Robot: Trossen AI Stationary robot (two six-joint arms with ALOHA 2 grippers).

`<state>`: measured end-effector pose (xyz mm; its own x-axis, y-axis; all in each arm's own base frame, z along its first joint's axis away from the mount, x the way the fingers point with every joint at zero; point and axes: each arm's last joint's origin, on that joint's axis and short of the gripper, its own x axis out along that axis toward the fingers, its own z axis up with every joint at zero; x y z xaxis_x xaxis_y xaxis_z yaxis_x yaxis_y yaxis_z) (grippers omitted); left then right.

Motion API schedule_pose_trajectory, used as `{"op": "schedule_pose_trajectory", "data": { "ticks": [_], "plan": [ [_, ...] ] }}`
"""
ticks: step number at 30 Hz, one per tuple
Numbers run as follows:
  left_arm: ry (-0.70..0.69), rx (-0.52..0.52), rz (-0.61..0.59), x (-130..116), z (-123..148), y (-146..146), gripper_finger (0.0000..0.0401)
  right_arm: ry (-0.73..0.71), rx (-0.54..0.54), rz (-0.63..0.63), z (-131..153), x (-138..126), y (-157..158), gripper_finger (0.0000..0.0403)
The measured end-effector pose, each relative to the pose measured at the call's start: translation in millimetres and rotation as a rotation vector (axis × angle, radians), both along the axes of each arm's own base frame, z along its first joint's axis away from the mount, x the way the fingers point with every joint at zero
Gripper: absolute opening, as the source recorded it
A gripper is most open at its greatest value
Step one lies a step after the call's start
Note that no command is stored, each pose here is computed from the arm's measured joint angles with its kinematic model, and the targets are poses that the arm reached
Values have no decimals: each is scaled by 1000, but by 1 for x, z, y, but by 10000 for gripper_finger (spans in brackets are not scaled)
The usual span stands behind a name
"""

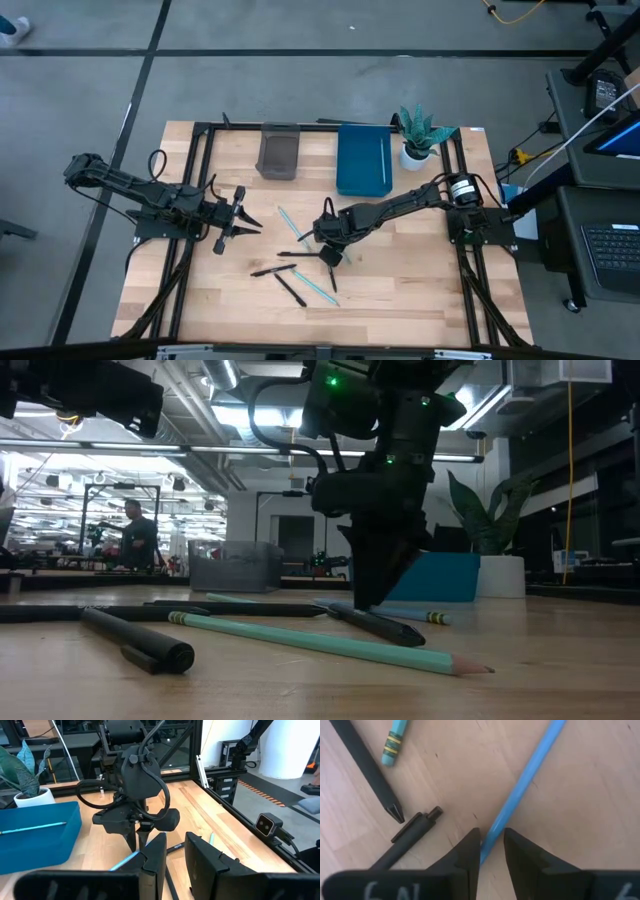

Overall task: Sort pens & pencils
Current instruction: Put the blue pencil into the blue bin

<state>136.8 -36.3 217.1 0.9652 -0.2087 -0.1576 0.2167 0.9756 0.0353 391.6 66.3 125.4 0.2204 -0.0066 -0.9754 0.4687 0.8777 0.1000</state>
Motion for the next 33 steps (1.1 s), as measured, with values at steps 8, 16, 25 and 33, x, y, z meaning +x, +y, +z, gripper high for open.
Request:
{"op": "schedule_pose_trajectory", "data": {
  "ticks": [8,16,25,33],
  "plan": [
    [1,-7,1,0,0,0,64,18,34,16,0,-1,-4,90],
    [5,-25,4,0,0,0,64,24,32,17,0,-1,-4,61],
    [5,-25,4,0,0,0,64,22,21,15,-1,-1,-4,19],
    [16,-22,3,0,-1,0,64,18,15,14,-1,-1,-4,22]
  ]
}}
